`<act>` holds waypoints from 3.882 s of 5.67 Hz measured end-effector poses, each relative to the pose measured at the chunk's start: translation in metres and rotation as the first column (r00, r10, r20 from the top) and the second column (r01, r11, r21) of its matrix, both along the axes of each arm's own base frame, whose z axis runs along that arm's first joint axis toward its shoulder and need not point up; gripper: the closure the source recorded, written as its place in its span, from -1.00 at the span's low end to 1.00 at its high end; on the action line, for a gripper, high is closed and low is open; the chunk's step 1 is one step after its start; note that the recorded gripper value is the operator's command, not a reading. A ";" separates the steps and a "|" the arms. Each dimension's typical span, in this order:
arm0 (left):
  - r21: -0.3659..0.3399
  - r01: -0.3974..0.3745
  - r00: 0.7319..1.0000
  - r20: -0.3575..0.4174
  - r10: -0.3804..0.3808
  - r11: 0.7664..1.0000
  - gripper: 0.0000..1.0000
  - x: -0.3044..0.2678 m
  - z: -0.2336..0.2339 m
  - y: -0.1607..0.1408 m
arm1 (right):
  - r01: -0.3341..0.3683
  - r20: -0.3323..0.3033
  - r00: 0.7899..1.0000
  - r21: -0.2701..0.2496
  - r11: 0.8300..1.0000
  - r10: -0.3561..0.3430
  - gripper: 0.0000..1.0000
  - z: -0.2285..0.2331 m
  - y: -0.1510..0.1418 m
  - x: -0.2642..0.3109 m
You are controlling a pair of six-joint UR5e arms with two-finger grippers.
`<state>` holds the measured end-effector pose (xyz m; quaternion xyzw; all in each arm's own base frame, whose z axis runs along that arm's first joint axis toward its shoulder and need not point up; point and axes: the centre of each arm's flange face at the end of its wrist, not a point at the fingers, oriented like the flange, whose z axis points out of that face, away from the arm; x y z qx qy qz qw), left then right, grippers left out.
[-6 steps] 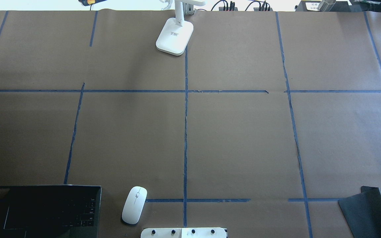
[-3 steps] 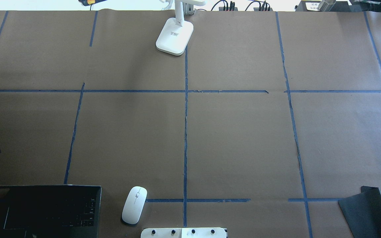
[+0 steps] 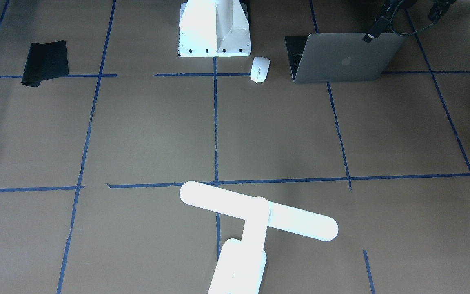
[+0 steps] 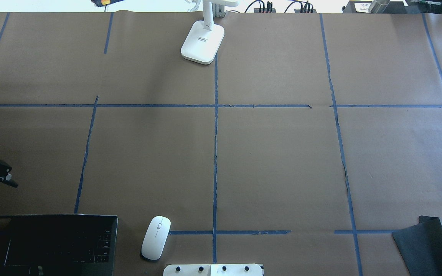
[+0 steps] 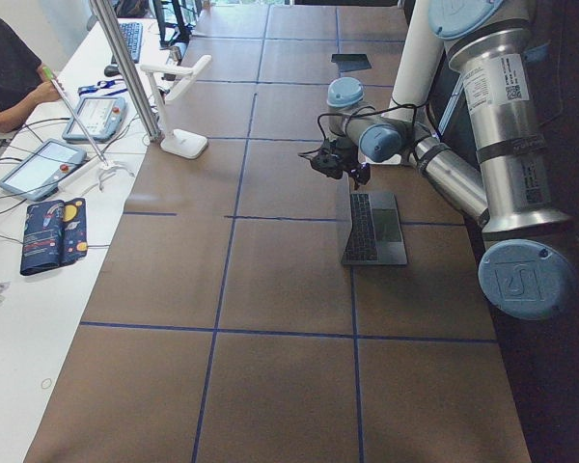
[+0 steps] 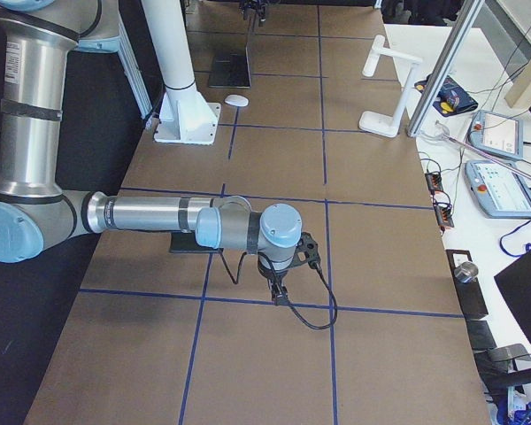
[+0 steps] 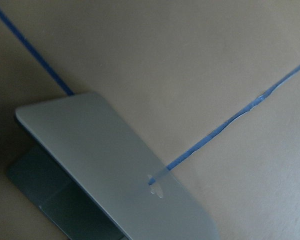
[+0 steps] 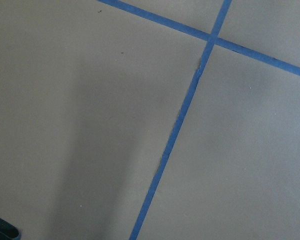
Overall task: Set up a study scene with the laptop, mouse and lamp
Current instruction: 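Lift the lid of the grey laptop with the left gripper, then push the opened laptop farther from the robot toward the lamp with the left gripper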
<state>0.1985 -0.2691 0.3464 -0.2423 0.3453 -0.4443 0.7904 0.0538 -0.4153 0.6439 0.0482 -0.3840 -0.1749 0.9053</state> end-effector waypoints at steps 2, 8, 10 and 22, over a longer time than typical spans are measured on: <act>-0.090 0.116 0.993 0.012 -0.116 0.989 -0.86 0.016 -0.009 0.017 | 0.000 -0.002 1.000 0.006 1.000 0.000 -1.00 -0.002 -0.001 0.000; -0.107 0.240 0.965 0.134 -0.226 0.965 1.00 0.050 0.011 0.045 | -0.001 -0.004 1.000 0.008 1.000 0.001 -1.00 -0.003 -0.001 0.001; -0.098 0.330 0.942 0.106 -0.320 0.939 1.00 0.026 0.000 0.021 | -0.001 -0.003 1.000 0.017 1.000 0.001 -1.00 -0.004 -0.002 0.000; -0.135 0.535 0.845 0.082 -0.529 0.834 1.00 0.229 -0.233 -0.244 | -0.001 0.000 1.000 0.025 1.000 0.001 -1.00 0.000 -0.002 0.000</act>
